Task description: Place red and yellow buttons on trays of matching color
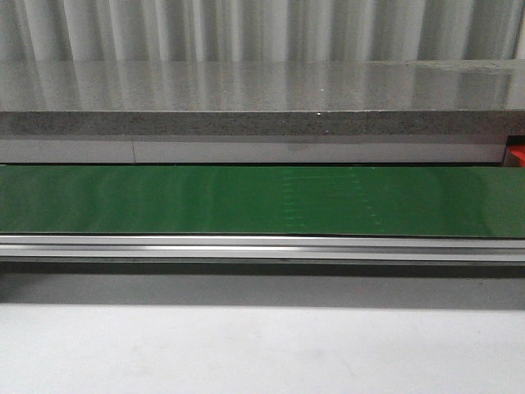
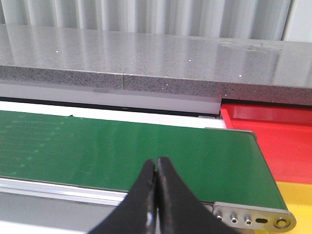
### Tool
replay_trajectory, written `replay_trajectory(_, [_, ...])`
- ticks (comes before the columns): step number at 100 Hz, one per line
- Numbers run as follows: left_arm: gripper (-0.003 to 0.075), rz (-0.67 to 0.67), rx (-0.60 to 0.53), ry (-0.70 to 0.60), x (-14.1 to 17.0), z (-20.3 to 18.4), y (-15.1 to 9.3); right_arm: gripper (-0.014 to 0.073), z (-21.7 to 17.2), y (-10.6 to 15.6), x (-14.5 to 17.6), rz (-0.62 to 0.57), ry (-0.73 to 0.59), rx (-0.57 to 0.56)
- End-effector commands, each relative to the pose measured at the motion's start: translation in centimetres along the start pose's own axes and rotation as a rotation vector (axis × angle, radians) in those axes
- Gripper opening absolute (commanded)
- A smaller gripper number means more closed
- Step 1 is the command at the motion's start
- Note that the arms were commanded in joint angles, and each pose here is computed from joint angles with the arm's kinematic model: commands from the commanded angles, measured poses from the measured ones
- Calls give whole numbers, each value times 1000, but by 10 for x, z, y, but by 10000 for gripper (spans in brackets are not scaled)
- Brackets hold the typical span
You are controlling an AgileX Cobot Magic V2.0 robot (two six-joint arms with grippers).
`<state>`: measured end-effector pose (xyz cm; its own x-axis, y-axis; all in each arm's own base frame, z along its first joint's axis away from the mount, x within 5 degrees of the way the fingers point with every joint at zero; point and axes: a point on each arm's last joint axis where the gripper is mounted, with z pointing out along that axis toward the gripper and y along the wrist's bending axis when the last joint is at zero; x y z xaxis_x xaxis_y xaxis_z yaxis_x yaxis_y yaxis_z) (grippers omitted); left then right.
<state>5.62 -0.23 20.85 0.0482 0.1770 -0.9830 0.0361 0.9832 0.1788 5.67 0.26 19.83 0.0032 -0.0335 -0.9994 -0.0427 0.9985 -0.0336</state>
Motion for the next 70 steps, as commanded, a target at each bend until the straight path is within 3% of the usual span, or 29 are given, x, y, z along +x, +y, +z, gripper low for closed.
replay_trajectory(1, [-20,-14,7,-67,6,-2,-2,-59,-1,-1,-13,-5,-87,10])
replay_trajectory(39, [-20,-19,0,-148,-8,-3,0,-59,-1,-1,-13,-5,-87,9])
replay_trajectory(70, [-20,-151,12,-52,-73,0,12,-59,-1,-1,-13,-5,-87,9])
